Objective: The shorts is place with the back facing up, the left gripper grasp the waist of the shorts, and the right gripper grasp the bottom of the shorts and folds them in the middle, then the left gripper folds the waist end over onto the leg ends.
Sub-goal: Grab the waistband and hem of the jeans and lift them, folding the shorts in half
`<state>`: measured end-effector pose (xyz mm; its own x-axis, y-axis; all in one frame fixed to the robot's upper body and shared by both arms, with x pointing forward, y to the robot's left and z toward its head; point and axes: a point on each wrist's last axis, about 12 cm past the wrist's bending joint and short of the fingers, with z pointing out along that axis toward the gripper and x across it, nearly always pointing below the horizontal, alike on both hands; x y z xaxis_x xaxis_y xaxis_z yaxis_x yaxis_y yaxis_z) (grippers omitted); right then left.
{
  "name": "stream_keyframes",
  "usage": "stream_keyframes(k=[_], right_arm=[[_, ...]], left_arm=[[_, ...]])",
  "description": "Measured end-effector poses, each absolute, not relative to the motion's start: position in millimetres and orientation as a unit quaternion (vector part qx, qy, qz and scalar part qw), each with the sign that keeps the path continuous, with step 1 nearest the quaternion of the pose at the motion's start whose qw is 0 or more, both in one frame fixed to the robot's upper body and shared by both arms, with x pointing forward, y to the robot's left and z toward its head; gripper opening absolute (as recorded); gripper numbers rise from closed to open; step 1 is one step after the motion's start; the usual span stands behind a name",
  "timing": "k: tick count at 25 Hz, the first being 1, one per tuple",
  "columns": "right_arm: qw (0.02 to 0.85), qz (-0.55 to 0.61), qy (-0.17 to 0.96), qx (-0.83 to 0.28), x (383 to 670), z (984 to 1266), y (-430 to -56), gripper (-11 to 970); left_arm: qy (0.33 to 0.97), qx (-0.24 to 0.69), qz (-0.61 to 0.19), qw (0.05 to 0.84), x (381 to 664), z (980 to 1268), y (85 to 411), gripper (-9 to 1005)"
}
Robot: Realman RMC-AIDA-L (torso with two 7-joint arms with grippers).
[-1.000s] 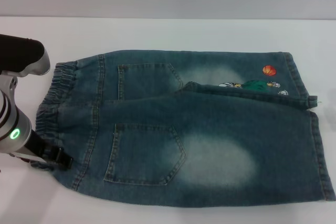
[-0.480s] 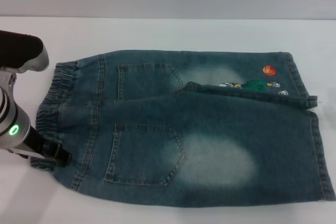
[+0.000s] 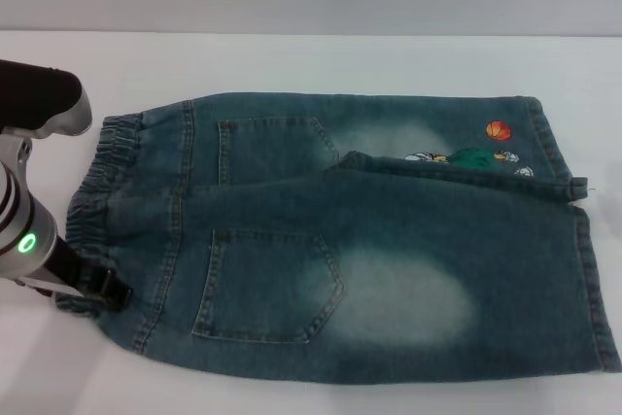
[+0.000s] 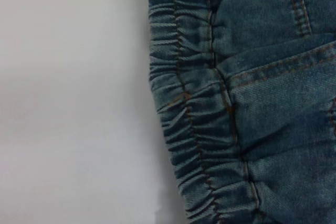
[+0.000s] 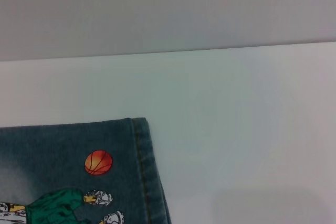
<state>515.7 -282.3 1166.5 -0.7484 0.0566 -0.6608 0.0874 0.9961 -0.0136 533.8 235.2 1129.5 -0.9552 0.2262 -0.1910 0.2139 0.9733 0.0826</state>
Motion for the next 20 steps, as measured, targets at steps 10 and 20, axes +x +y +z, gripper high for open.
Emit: stream_keyframes(k=[10,20], right_arm=[[0.353,-0.024,0.934,0.04,515.9,1166.6,-283.4,585],[0.355,-0.027,0.933,0.041,515.3,1168.0,-284.6,585]], left_arm=[[0.989,0.112,0.031,0.093,534.8,1127.6,233.3,712],[0.988,0.108,0.027,0.109,537.3,1136.1,232.4,665]])
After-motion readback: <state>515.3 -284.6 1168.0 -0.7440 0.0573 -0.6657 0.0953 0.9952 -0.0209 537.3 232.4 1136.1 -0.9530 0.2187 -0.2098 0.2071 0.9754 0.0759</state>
